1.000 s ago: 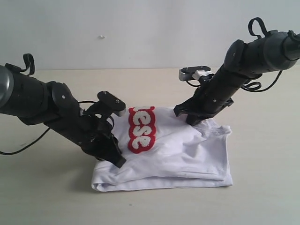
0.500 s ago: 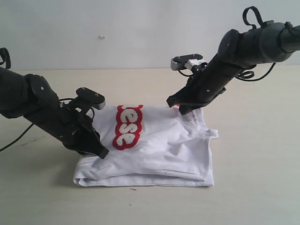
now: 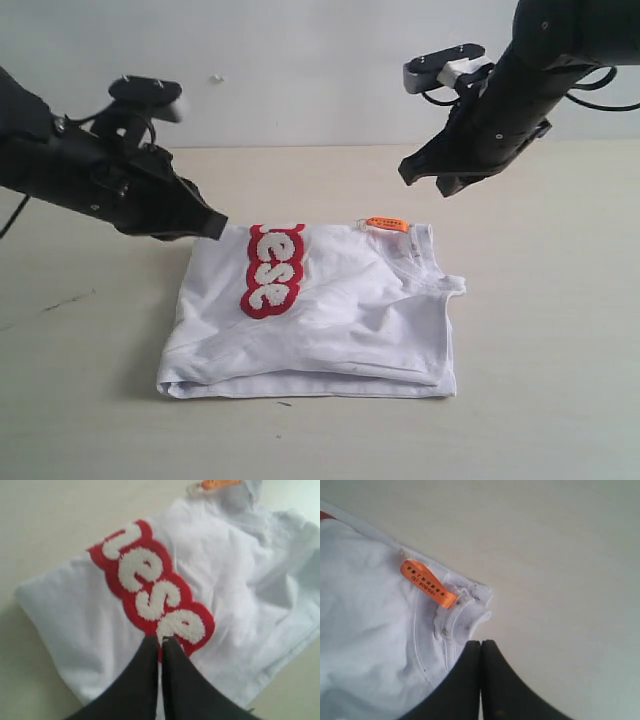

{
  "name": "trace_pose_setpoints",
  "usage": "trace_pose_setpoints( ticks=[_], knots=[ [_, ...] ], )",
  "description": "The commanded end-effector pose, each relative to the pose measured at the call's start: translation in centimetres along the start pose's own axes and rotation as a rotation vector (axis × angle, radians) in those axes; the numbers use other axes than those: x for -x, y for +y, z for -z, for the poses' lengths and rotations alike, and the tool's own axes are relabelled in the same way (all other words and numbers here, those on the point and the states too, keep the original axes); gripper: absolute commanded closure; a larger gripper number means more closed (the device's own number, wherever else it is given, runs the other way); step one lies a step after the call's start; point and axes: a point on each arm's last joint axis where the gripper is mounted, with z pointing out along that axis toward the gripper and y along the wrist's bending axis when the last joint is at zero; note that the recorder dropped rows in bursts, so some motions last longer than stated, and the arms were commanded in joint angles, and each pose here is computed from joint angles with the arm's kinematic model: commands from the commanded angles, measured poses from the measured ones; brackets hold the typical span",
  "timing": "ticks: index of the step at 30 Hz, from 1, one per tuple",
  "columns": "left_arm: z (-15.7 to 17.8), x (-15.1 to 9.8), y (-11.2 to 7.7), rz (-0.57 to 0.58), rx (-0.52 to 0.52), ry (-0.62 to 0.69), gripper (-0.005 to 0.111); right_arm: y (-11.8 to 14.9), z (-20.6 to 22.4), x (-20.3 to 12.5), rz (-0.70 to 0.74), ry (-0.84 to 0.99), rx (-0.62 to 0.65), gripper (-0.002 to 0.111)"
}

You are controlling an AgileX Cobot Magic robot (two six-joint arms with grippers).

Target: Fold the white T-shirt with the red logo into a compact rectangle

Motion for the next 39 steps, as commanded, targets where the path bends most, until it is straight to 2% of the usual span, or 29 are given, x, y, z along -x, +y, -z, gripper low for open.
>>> trace_pose_setpoints(
  ticks=[1,8,14,18,32,39],
  knots=[
    [3.7,1.2,0.0,0.035,0.033,-0.100,0.107,0.1,2.9,-1.1,0.000,-0.039,-0.020,0.108],
    [9.0,0.9,-1.5,0.005,0.059,-0.222,0.107,0.7,7.4,-3.4,-0.039,-0.132,-0.028,0.108],
    [12.3,-1.2,-2.5,-0.005,0.128,-0.341,0.107,1.2,10.3,-6.3,-0.044,-0.210,-0.038,0.108],
    [14.3,-2.7,-3.3,0.031,0.133,-0.400,0.107,1.5,12.1,-8.1,-0.069,-0.267,-0.041,0.108],
    [17.3,-8.8,-5.5,0.072,0.097,-0.492,0.107,2.8,15.1,-13.5,-0.127,-0.370,0.001,0.108],
    [18.0,-10.5,-6.6,0.042,0.034,-0.459,0.107,3.1,15.9,-14.3,-0.191,-0.376,0.029,0.108]
  ],
)
